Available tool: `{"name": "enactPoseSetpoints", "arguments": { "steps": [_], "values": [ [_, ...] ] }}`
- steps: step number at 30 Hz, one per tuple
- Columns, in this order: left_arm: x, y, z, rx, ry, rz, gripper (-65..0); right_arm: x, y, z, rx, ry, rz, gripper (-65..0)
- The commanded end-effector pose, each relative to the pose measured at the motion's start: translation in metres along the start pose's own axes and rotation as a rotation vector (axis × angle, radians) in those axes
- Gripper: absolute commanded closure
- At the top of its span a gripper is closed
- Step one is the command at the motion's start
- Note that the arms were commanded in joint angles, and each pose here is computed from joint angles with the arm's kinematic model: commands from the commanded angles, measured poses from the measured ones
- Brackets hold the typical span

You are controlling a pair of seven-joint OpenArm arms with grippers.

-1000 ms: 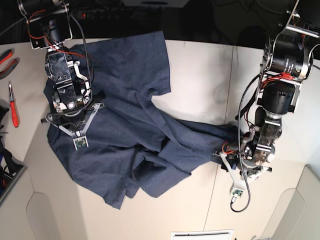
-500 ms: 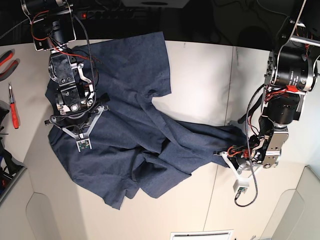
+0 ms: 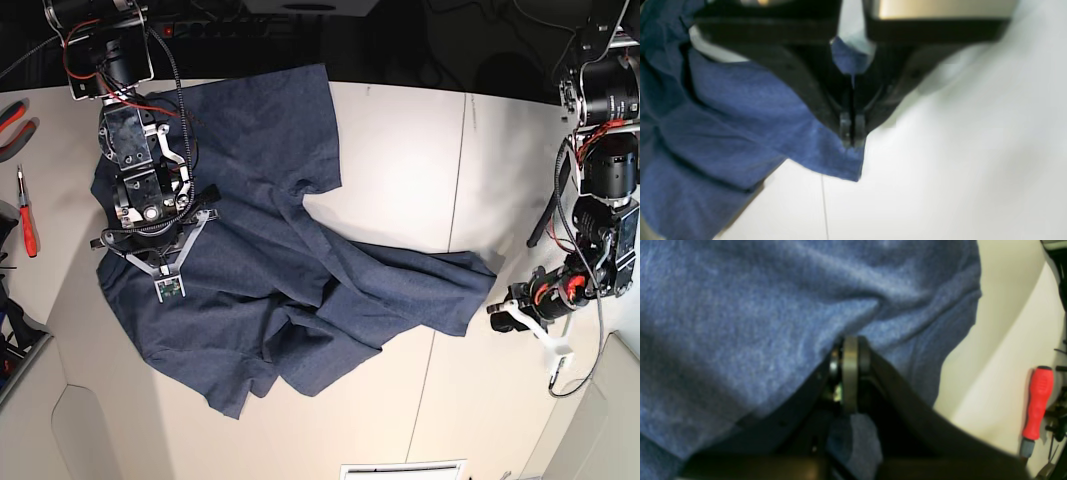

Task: Layout the t-shirt on the table in an organized manner, then fold the t-shirt properly
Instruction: 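Drag the hem further outward with the left gripper across the table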

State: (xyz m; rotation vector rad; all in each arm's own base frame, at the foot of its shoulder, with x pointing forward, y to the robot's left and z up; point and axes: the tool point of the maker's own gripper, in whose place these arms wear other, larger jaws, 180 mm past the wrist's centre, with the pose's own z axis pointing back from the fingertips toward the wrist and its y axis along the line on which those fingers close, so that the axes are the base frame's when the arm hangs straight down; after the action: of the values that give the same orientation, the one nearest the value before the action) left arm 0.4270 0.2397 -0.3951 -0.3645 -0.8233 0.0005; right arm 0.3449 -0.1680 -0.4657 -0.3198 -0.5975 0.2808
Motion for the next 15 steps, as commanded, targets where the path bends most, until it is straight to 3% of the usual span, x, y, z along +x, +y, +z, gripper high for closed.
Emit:
{"name": "enactPoseSetpoints", "arguments": {
  "steps": [1, 3, 4, 15],
  "values": [
    [0.031, -0.009, 0.002, -0.031, -0.099, -0.036, -2.7, 0.002, 0.001, 0.001, 0.009, 0.006, -0.008, 0.0],
    [0.033, -0.011, -0.002, -0.012, -0.144, -0.079, -21.9, 0.002, 0.001, 0.001, 0.010, 0.007, -0.007, 0.0],
    [0.034, -0.012, -0.004, -0.002, -0.155, -0.099, -26.4, 0.001, 0.002, 0.001, 0.010, 0.007, -0.007, 0.0],
    [0.043, -0.041, -0.048, 0.111, -0.096, -0.253, -26.9, -0.003, 0.002, 0.001, 0.011, 0.019, -0.005, 0.0]
  ]
}}
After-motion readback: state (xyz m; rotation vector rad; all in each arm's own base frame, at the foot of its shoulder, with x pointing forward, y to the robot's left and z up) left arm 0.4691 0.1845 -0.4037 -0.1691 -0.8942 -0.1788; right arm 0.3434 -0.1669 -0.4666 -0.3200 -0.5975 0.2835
